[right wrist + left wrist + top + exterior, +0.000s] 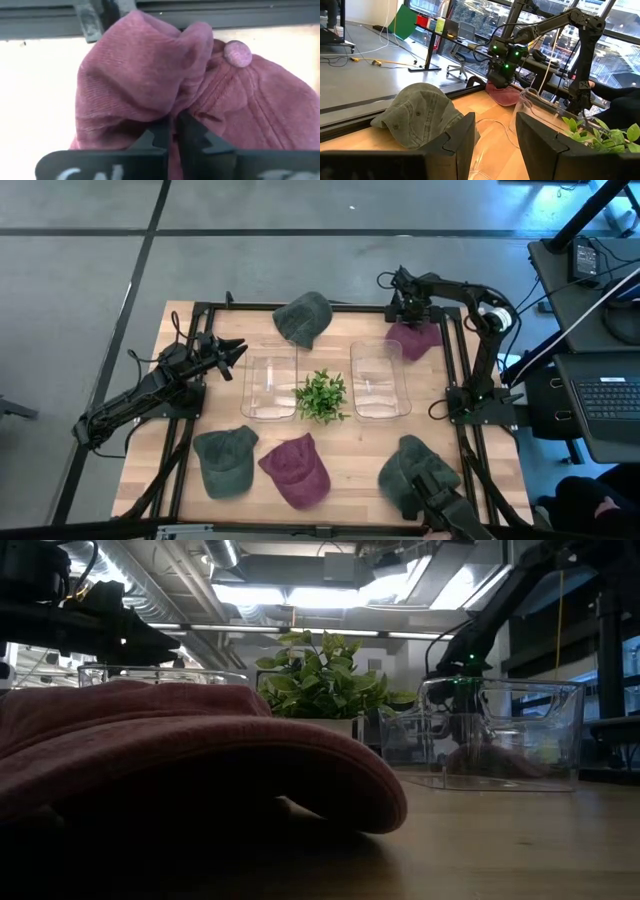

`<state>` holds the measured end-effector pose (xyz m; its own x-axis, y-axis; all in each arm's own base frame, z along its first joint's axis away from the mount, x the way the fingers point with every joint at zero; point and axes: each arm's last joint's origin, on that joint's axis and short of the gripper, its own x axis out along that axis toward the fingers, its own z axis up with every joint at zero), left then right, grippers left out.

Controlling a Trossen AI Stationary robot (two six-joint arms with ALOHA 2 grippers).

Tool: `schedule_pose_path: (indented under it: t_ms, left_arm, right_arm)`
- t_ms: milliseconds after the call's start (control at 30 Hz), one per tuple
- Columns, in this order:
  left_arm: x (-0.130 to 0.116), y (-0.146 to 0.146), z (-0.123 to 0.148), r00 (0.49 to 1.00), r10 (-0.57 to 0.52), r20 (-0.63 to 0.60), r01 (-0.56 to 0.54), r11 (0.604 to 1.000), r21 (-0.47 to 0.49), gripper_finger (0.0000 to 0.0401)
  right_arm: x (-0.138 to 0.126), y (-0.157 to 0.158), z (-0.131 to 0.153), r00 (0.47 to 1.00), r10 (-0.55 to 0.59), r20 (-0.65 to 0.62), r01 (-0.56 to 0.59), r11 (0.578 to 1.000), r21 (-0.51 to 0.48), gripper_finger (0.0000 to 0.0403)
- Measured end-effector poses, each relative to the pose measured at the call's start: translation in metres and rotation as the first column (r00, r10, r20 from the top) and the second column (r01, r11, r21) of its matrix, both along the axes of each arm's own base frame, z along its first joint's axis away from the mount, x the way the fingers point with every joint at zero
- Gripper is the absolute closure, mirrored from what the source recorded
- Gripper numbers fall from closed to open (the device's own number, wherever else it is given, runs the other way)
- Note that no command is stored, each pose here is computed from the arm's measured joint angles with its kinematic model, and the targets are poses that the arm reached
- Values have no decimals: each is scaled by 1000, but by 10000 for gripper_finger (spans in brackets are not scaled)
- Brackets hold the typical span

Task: Pick & Place hat
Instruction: Put the top red cap into the right transparent bin

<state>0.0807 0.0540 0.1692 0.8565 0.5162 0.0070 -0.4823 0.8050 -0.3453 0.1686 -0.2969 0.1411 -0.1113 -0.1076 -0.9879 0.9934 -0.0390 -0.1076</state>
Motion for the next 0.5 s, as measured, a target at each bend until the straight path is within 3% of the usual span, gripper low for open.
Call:
schedule_pose_path:
  t_ms: [300, 500]
  left_arm:
    - [0, 0, 0, 1000, 1, 0, -1, 1000, 0, 262]
    - [0, 0, 0, 1000, 17, -1, -17, 1000, -1, 262]
  right_arm:
    - [8, 25, 68, 993, 112, 28, -104, 973, -206, 389]
    - [10, 58, 125, 977, 211, 30, -182, 899, -397, 389]
